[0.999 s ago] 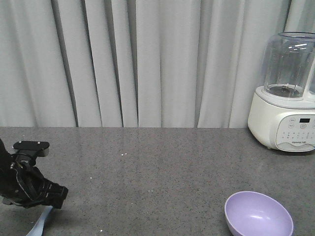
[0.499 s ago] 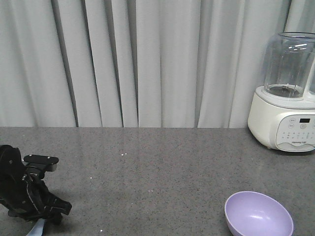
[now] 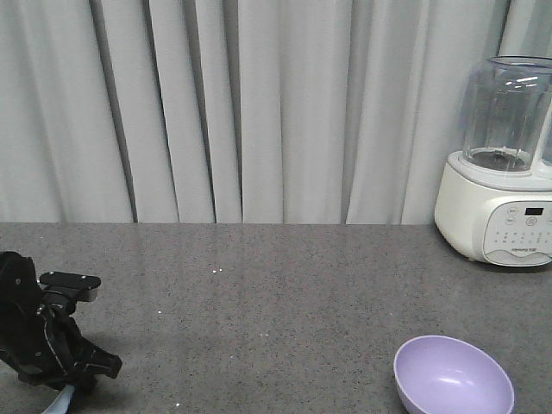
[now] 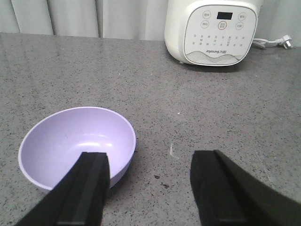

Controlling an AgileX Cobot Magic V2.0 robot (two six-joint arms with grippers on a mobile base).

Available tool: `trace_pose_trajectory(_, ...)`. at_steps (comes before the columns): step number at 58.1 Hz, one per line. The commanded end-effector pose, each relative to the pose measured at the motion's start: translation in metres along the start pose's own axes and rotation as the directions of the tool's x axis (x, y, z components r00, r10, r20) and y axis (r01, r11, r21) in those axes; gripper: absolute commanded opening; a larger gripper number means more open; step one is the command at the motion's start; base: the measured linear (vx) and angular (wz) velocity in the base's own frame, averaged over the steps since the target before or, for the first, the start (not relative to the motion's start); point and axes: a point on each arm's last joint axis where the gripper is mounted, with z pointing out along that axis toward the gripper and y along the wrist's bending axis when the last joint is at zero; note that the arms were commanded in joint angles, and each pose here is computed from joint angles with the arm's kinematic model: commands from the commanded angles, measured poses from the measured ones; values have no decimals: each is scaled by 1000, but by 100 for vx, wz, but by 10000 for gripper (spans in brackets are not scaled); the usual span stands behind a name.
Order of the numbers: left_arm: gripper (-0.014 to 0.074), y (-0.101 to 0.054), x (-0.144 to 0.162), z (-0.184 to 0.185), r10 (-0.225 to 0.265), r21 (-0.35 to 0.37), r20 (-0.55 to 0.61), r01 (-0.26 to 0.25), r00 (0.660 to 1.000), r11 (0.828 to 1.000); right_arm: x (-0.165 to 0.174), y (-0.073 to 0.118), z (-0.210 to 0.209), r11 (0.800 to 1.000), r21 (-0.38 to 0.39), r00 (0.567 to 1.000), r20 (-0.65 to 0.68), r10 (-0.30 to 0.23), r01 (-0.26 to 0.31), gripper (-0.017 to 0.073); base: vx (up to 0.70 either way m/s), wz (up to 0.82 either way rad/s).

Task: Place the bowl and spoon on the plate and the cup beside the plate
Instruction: 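Grasp the pale blue spoon handle with the left gripper, then grasp the lavender bowl rim with the right gripper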

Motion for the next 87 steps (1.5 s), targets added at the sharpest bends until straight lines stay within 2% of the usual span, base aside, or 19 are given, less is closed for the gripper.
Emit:
trace_pose_trajectory(1, -8, -5, -2, -19, -14, 20, 26, 13, 1000, 1000, -16, -1, -2, 1000, 2, 996, 91, -3, 2, 447, 0, 0)
trace_pose_trajectory(3, -7, -5, -2, -21, -14, 20, 29, 13, 999, 1000, -16, -1, -2, 1000, 2, 997, 77, 11, -11, 447, 0, 0)
trace_pose_trajectory(9, -6, -6, -2, -33, -13, 18, 62, 12, 998, 1000, -29, -2, -9, 994, 3, 994, -3, 106, -106, 447, 0, 0)
trace_pose_trajectory(12, -6, -6, -2, -42, -13, 16, 86, 12, 996, 1000, -42, -3, -12, 993, 11, 992, -51, 120, -119, 447, 0, 0)
trace_pose_trajectory(16, -6, -7, 0, -59, -13, 14, 126, 11, 992, 1000, -60, -4, -12, 994, 26, 990, -95, 104, -102, 447, 0, 0)
trace_pose_trajectory(20, -6, -9, 1, -78, -33, 15, 181, 31, 983, 999, -78, -7, -7, 996, 45, 984, -159, 84, -78, 447, 0, 0)
trace_pose_trajectory(27, -6, -11, 4, -115, -43, 12, 312, 42, 949, 999, -97, -8, 20, 997, 61, 941, -332, 66, -49, 447, 0, 0)
trace_pose_trajectory(35, -6, -14, 13, -150, -35, 7, 418, 36, 908, 999, -112, -4, 60, 1000, -3, 902, -431, -3, 2, 447, 0, 0)
trace_pose_trajectory(41, -6, -15, 20, -169, -30, 5, 464, 32, 885, 999, -119, 0, 90, 999, -53, 888, -458, -26, 2, 447, 0, 0)
trace_pose_trajectory(48, -6, -17, 27, -186, -26, 2, 500, 28, 866, 1000, -114, 1, 124, 998, -68, 853, -520, -41, 7, 447, 0, 0)
trace_pose_trajectory(60, -6, -19, 35, -202, -21, 0, 539, 25, 842, 1000, -85, 8, 174, 991, -134, 778, -623, -82, -3, 447, 0, 0)
trace_pose_trajectory(71, -6, -19, 38, -201, -22, 2, 513, 24, 858, 1000, -61, 10, 199, 990, -136, 717, -693, -79, -23, 447, 0, 0)
trace_pose_trajectory(87, -6, -19, 39, -201, -21, 3, 502, 22, 865, 1000, -48, 10, 210, 991, -134, 683, -726, -77, -31, 418, 0, 0)
